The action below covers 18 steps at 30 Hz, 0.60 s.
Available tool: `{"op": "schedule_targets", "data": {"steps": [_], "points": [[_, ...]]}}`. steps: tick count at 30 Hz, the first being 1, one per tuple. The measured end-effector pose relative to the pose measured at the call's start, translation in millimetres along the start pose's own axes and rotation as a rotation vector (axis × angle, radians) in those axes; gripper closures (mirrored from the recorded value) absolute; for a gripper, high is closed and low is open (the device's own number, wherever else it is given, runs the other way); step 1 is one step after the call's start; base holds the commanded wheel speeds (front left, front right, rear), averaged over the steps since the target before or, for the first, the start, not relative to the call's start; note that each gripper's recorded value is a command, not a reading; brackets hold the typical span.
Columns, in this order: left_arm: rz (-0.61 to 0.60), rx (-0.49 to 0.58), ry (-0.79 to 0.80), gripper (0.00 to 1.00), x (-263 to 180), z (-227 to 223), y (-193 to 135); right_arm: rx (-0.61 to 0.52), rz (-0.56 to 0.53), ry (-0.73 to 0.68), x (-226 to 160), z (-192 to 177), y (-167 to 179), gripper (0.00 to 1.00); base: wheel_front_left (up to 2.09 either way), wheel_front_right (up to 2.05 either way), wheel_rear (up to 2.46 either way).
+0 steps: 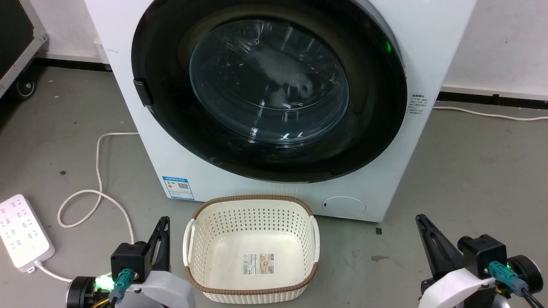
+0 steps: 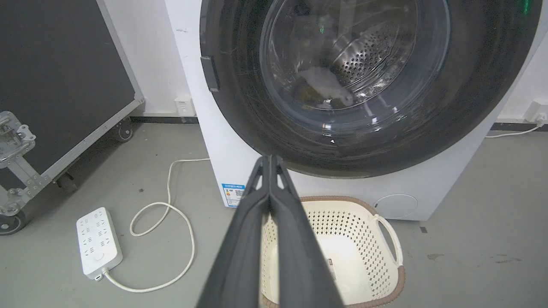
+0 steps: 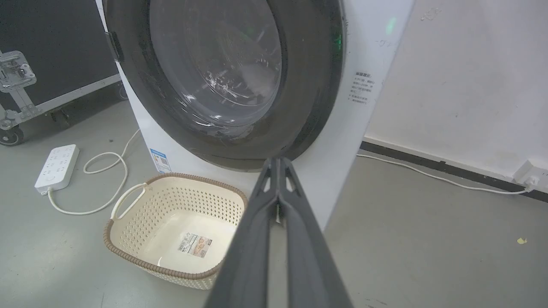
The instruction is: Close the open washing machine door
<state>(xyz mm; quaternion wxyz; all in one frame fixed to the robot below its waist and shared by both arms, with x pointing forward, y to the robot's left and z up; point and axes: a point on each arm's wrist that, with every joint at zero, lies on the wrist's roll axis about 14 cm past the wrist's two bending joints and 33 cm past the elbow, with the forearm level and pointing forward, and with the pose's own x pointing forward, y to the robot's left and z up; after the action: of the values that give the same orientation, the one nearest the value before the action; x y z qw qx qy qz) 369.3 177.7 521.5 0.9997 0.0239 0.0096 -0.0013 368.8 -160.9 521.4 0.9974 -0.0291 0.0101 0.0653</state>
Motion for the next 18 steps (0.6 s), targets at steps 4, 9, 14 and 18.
{"op": "schedule_targets", "data": {"steps": [4,9,14,18], "points": [[0.000,0.000,0.000,1.00,0.0,0.0,0.0,0.000,0.000,0.000,0.0,0.0,0.0,1.00,0.00,0.00,0.00],[-0.001,0.000,0.000,1.00,0.0,0.0,-0.2,0.000,0.000,0.000,0.0,0.0,-0.1,1.00,0.00,0.00,0.00],[0.000,0.000,0.000,1.00,0.0,0.0,0.0,0.000,0.000,0.000,0.0,0.0,-0.1,1.00,0.00,0.00,0.00],[0.000,0.000,0.000,1.00,0.0,0.0,0.1,0.000,0.000,0.000,0.0,0.0,0.0,1.00,0.00,0.00,0.00]]}}
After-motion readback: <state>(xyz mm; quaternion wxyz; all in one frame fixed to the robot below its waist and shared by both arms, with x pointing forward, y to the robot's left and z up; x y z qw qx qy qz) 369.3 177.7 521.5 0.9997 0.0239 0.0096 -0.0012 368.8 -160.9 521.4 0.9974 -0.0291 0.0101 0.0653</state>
